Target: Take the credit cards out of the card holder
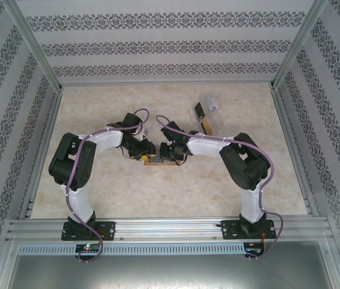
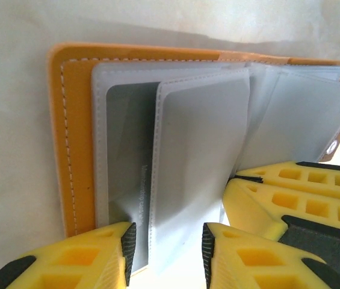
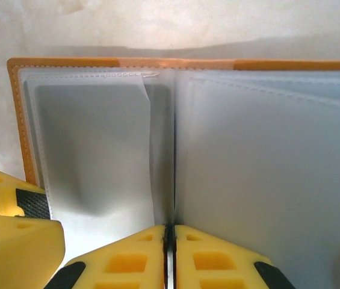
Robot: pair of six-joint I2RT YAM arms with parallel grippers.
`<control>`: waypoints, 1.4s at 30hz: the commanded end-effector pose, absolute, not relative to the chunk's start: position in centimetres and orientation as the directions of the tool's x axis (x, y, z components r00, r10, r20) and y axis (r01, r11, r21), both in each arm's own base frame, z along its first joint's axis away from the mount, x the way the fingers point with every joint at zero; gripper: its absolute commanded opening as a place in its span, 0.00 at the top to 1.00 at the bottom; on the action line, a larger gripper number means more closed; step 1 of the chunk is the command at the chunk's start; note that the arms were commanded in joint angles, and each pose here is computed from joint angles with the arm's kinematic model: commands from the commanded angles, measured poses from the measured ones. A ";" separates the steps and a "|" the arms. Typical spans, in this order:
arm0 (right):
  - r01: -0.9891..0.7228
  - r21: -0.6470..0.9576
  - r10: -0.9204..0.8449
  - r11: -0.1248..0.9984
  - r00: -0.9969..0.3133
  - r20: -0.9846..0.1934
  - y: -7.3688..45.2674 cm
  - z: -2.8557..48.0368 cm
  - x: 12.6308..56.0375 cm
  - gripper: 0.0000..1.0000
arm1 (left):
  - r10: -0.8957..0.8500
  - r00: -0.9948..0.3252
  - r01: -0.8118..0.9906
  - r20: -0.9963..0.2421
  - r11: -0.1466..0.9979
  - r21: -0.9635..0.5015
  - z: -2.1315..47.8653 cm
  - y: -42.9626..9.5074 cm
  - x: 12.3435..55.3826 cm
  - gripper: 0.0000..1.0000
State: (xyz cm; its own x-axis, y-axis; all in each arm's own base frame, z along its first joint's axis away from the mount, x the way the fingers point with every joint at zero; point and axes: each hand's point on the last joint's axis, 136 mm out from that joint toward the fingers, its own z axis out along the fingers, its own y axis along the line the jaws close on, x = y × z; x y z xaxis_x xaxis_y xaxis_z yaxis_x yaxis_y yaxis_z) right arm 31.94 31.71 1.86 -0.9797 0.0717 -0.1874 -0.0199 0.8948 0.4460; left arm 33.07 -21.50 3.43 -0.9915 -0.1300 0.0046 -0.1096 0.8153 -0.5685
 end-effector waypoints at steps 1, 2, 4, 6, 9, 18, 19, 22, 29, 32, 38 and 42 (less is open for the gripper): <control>0.056 0.344 0.102 0.937 -0.988 -0.118 28.7 -1.5 30.6 0.88 | -0.114 -0.993 -0.117 0.036 0.866 -0.486 2.2 -20.5 31.9 0.62; 0.058 0.343 0.103 0.937 -0.988 -0.115 28.6 -1.5 30.6 0.88 | -0.109 -0.993 -0.116 0.044 0.859 -0.498 2.2 -20.8 31.9 0.62; 0.055 0.346 0.100 0.936 -0.989 -0.113 28.7 -1.5 30.5 0.88 | -0.099 -0.993 -0.114 0.058 0.839 -0.532 2.2 -21.5 31.8 0.63; 0.052 0.353 0.098 0.934 -0.989 -0.113 28.8 -1.5 30.6 0.88 | -0.095 -0.994 -0.111 0.058 0.822 -0.559 2.6 -22.0 32.0 0.65; 0.047 0.364 0.096 0.930 -0.988 -0.118 29.0 -1.2 30.6 0.88 | -0.087 -0.995 -0.098 0.047 0.801 -0.590 3.3 -22.6 32.3 0.68; 0.011 0.430 0.101 0.903 -0.977 -0.187 29.9 2.8 31.9 0.82 | -0.075 -0.997 -0.074 0.026 0.769 -0.635 4.6 -23.4 32.9 0.77; 0.002 0.444 0.105 0.896 -0.973 -0.207 30.1 3.7 32.1 0.80 | -0.074 -0.997 -0.071 0.021 0.767 -0.637 4.8 -23.5 33.0 0.77; -0.018 0.473 0.122 0.881 -0.957 -0.264 30.1 6.2 32.6 0.72 | -0.078 -0.997 -0.067 0.012 0.756 -0.651 5.3 -23.7 33.3 0.77; -0.002 0.472 0.190 0.882 -0.914 -0.359 27.5 9.5 32.6 0.59 | -0.063 -0.998 -0.036 -0.008 0.664 -0.747 7.8 -26.0 33.5 0.67; 0.029 0.453 0.227 0.891 -0.893 -0.389 25.7 10.0 32.4 0.57 | -0.051 -0.998 -0.003 -0.038 0.634 -0.773 9.2 -27.4 33.8 0.61; 0.111 0.400 0.283 0.910 -0.871 -0.402 22.4 10.6 32.0 0.47 | -0.035 -0.998 0.015 -0.046 0.612 -0.791 9.7 -29.9 34.4 0.44; 0.119 0.393 0.288 0.912 -0.868 -0.406 21.7 10.9 31.7 0.44 | -0.043 -0.998 0.001 -0.036 0.629 -0.777 9.0 -30.1 35.2 0.41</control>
